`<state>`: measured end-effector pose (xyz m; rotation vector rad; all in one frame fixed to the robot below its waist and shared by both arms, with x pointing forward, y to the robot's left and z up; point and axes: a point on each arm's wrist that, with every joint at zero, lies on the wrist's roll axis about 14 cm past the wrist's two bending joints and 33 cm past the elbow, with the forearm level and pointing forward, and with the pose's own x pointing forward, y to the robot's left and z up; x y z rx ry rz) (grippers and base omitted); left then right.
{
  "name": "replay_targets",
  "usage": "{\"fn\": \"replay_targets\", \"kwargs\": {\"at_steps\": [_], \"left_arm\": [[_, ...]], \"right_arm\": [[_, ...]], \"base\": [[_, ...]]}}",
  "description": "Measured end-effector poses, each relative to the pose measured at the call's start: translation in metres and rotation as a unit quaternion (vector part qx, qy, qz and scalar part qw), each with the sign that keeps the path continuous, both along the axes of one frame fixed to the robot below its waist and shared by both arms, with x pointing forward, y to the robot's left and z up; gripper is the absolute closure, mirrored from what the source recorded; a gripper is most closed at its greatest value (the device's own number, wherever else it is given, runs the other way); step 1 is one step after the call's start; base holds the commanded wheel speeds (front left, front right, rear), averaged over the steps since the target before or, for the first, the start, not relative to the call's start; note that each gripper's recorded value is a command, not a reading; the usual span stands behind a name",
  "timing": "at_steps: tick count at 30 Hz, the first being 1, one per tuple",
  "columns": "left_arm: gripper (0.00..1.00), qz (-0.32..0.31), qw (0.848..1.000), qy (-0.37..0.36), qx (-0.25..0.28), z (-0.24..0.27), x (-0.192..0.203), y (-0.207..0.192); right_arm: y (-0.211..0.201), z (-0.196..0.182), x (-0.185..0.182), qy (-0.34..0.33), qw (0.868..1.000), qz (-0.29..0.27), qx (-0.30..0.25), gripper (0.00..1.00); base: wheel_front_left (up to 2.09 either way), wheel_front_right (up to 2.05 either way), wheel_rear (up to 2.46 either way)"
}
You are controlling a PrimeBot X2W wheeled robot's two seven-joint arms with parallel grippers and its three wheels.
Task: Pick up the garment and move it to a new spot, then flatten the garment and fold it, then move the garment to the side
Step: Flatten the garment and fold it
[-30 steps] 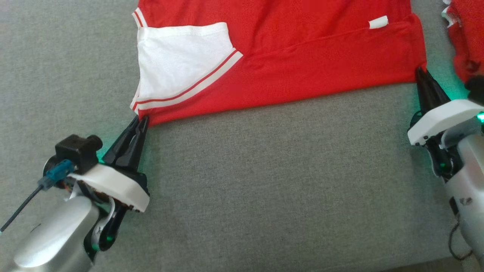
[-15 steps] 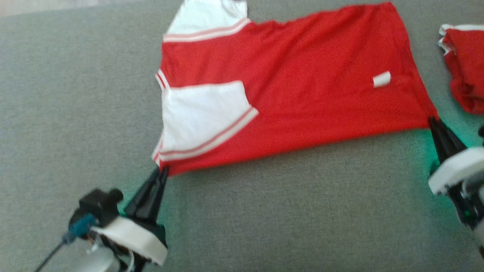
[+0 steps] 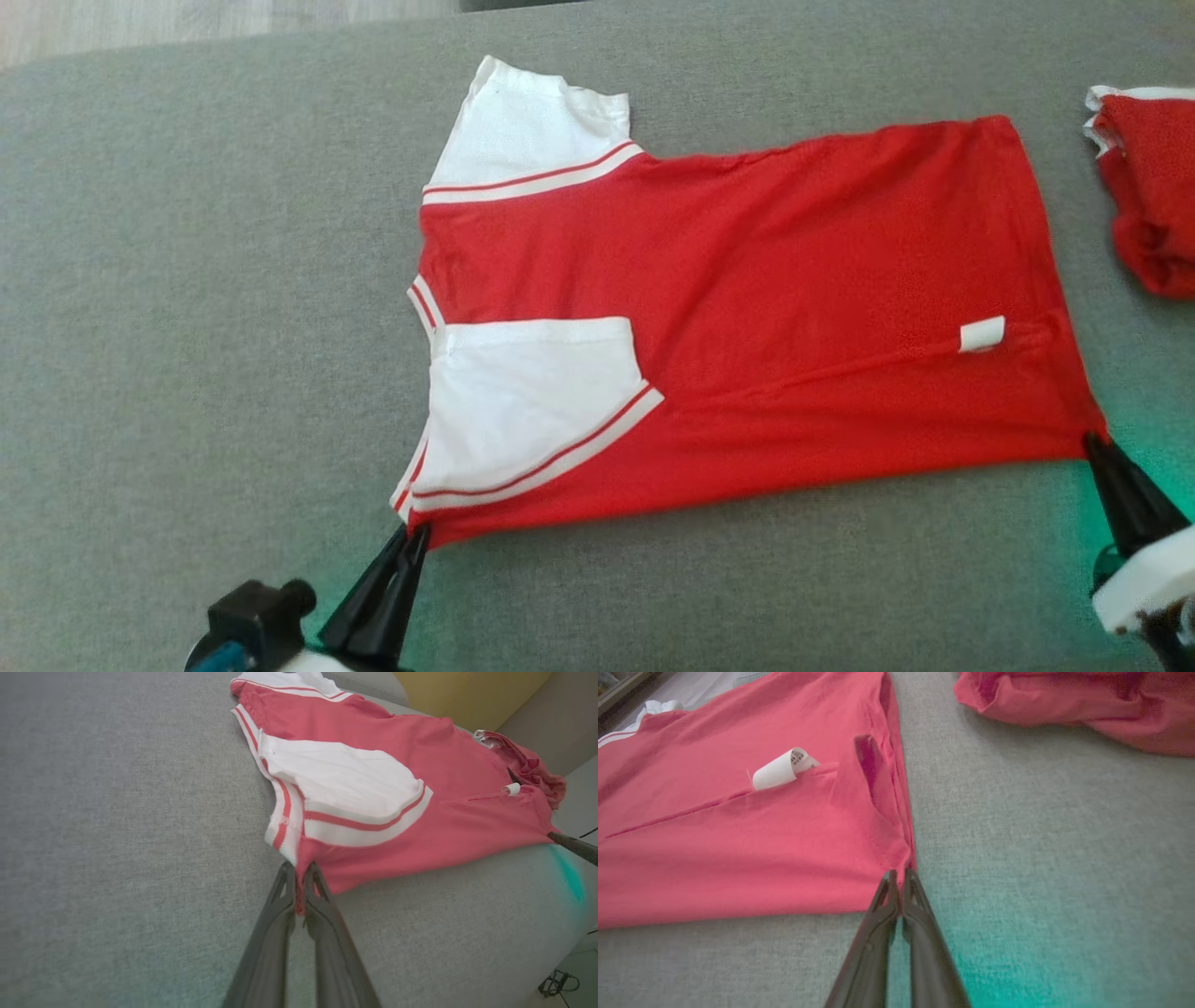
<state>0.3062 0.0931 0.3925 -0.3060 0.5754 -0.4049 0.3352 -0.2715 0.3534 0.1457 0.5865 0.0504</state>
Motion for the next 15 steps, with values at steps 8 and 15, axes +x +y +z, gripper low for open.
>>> {"fn": "replay_targets", "kwargs": {"at_steps": [8, 15], "left_arm": [[0.00, -0.011, 1.000, 0.016, 0.008, -0.007, -0.005, -0.001], [0.00, -0.018, 0.999, -0.022, 0.015, 0.005, 0.026, 0.002]], "right_arm": [[0.000, 0.001, -0.017, 0.005, 1.000, -0.027, 0.005, 0.00], [0.001, 0.024, 0.001, -0.043, 0.999, -0.031, -0.004, 0.00]], "base": [[0.00, 0.00, 0.00], [0.00, 0.00, 0.00]]}}
